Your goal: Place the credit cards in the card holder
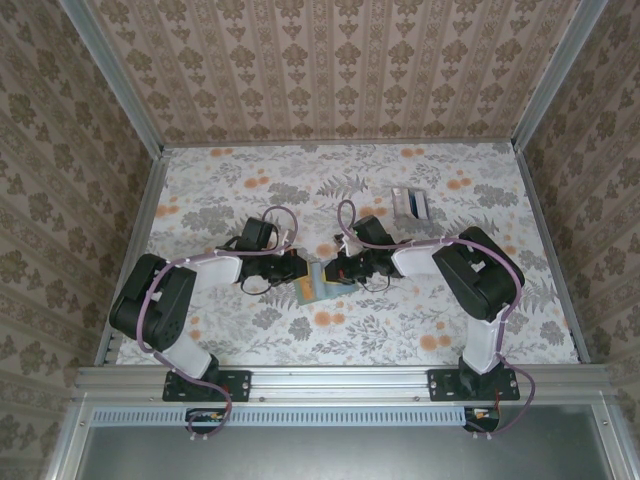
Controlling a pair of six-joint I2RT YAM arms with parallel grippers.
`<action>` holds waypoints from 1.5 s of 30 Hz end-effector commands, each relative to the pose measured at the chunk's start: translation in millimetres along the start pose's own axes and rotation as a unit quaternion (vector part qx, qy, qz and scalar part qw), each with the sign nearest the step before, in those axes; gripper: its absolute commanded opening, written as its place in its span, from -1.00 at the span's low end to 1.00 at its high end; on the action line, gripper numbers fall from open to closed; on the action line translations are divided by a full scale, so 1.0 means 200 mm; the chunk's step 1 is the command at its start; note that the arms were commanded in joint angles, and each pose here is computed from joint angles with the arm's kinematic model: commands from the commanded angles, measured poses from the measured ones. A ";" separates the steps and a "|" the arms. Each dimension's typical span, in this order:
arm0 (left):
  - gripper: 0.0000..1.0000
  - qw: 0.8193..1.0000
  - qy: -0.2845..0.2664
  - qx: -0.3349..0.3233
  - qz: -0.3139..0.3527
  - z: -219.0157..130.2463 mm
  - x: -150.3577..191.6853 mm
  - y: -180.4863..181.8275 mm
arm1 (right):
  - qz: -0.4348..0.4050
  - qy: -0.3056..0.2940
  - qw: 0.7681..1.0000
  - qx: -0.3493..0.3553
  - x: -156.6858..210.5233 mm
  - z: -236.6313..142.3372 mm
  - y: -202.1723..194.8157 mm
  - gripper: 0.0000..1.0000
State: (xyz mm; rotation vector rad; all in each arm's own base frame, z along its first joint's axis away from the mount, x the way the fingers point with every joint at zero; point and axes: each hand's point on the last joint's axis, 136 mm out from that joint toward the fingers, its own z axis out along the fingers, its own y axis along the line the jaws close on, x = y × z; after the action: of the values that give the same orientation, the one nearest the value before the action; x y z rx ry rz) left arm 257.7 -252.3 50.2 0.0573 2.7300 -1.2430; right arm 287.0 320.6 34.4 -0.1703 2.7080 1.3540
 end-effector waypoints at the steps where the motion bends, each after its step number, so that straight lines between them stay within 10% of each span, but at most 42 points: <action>1: -0.79 1.000 -0.009 0.003 -0.003 -0.03 -0.01 -0.01 | 0.003 -0.007 0.999 0.038 -0.02 -0.01 -0.05 -0.97; 30: -0.60 1.000 -0.018 0.016 0.016 -0.12 -0.01 -0.06 | -0.032 -0.036 0.980 0.195 -0.08 -0.30 -0.20 -1.00; 45: -0.61 0.997 0.019 0.030 0.072 0.09 -0.04 -0.28 | -0.044 -0.150 0.950 0.270 -0.24 -0.75 -0.16 -0.34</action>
State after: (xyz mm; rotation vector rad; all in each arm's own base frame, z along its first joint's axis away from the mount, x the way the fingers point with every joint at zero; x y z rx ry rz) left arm 256.2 -293.5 80.6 0.2538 2.6749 -1.2894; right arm 320.0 207.9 81.3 -0.0757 2.7020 0.5980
